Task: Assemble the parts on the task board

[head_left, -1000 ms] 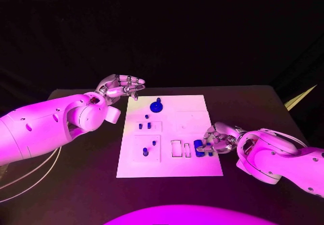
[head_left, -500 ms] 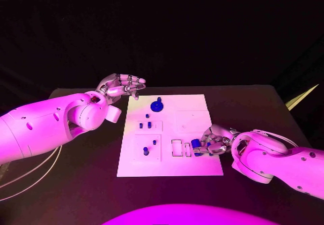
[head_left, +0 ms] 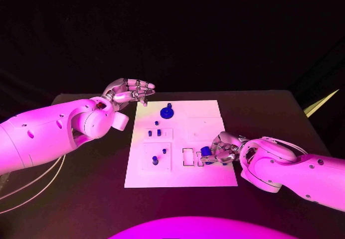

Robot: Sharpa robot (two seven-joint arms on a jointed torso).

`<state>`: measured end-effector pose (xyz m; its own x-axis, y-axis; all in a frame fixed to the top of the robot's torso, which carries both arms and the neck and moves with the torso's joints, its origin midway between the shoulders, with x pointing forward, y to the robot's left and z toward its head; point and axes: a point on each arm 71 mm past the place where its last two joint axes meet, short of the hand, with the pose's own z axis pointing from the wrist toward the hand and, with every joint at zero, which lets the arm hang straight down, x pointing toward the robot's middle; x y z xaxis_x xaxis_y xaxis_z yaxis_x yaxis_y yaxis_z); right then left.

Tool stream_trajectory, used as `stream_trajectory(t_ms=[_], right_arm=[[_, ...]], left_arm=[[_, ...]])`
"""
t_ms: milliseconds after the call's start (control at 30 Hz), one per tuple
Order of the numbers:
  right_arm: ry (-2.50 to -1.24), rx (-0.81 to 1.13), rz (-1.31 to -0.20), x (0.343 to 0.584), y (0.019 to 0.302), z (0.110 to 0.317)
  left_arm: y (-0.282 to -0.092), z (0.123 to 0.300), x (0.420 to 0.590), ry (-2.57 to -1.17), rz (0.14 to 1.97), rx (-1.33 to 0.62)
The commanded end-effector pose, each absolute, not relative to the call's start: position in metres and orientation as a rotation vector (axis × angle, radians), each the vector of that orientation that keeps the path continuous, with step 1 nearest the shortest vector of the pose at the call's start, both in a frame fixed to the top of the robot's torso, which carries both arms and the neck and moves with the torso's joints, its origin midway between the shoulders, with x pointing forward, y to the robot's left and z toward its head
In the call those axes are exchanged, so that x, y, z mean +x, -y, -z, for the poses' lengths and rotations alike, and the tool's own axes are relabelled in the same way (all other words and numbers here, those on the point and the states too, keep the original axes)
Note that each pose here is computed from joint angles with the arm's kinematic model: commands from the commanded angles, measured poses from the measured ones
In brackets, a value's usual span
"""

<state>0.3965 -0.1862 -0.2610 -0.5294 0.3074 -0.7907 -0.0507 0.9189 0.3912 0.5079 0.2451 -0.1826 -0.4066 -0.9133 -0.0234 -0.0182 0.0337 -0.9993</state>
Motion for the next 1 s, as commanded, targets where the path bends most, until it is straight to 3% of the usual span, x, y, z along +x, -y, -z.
stream_trajectory(t_ms=[33, 500, 700, 1000], right_arm=[[-2.096, 0.190, -0.450, 0.394, 0.186, 0.266], [-2.084, 0.405, -0.546, 0.388, 0.191, 0.250], [-2.110, 0.470, -0.619, 0.383, 0.181, 0.239], [-2.155, 0.465, -0.651, 0.383, 0.165, 0.239]], left_arm=[[-0.244, 0.182, 0.507, -1.544, 1.481, -0.976], [-0.246, 0.182, 0.508, -1.542, 1.475, -0.979], [-0.245, 0.182, 0.508, -1.547, 1.473, -0.981], [-0.244, 0.182, 0.507, -1.543, 1.472, -0.981]])
